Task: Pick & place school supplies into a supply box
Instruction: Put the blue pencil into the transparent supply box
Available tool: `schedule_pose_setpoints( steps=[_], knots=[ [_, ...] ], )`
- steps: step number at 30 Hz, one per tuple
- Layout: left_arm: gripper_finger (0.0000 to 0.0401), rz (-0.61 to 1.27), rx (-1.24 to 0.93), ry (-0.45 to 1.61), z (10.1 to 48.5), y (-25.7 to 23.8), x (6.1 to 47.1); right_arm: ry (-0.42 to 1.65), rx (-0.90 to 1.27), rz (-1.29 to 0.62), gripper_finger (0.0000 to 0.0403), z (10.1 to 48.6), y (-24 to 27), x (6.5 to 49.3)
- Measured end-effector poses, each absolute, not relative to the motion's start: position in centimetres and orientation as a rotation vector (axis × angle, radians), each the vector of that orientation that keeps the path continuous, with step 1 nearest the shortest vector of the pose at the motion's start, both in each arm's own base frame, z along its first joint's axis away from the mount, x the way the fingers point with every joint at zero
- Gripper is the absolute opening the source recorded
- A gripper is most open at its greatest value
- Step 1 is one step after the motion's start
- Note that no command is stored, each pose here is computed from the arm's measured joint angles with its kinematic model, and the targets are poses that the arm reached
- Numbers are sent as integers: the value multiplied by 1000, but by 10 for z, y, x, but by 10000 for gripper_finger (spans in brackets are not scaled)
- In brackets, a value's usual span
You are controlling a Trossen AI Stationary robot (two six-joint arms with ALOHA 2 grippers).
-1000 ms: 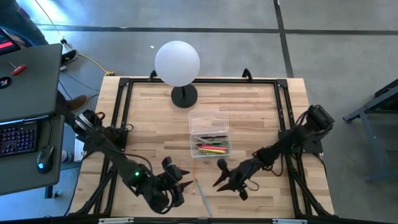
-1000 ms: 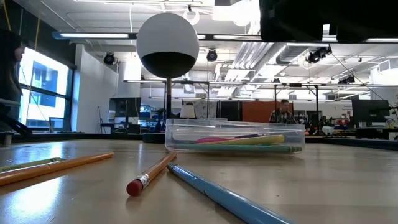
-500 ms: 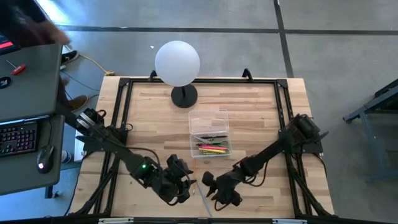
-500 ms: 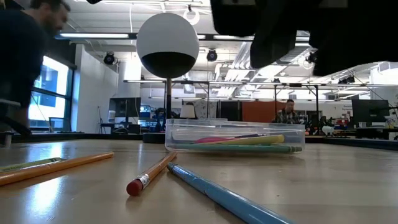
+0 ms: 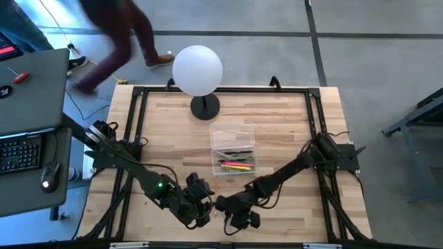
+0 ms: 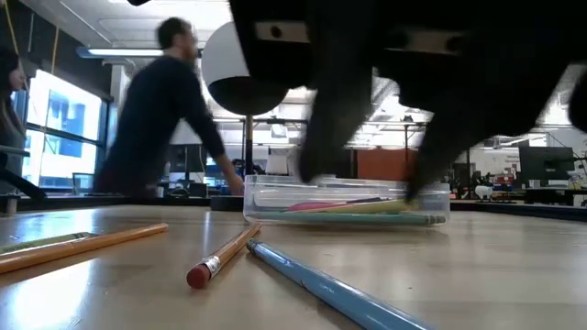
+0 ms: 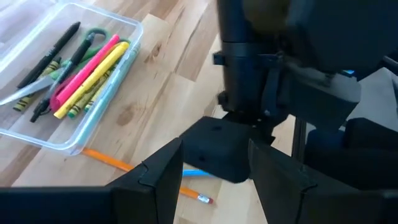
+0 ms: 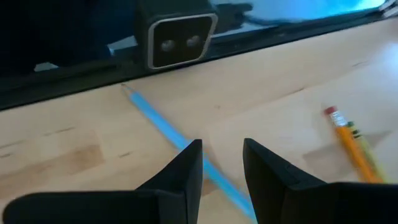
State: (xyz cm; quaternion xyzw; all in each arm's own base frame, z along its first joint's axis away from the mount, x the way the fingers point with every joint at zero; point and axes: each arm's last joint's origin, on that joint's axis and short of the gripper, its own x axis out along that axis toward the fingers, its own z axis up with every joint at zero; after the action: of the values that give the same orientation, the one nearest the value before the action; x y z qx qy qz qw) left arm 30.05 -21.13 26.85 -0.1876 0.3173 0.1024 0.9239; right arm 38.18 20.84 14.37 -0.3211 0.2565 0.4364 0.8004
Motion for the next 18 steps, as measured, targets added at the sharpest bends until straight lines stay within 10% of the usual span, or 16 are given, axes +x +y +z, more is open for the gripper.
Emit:
schedule_pose_setpoints(
  steps=[18],
  knots=[
    [214, 103, -388, 615, 277, -216, 304, 502, -790, 1006, 94, 137, 193, 392]
  ],
)
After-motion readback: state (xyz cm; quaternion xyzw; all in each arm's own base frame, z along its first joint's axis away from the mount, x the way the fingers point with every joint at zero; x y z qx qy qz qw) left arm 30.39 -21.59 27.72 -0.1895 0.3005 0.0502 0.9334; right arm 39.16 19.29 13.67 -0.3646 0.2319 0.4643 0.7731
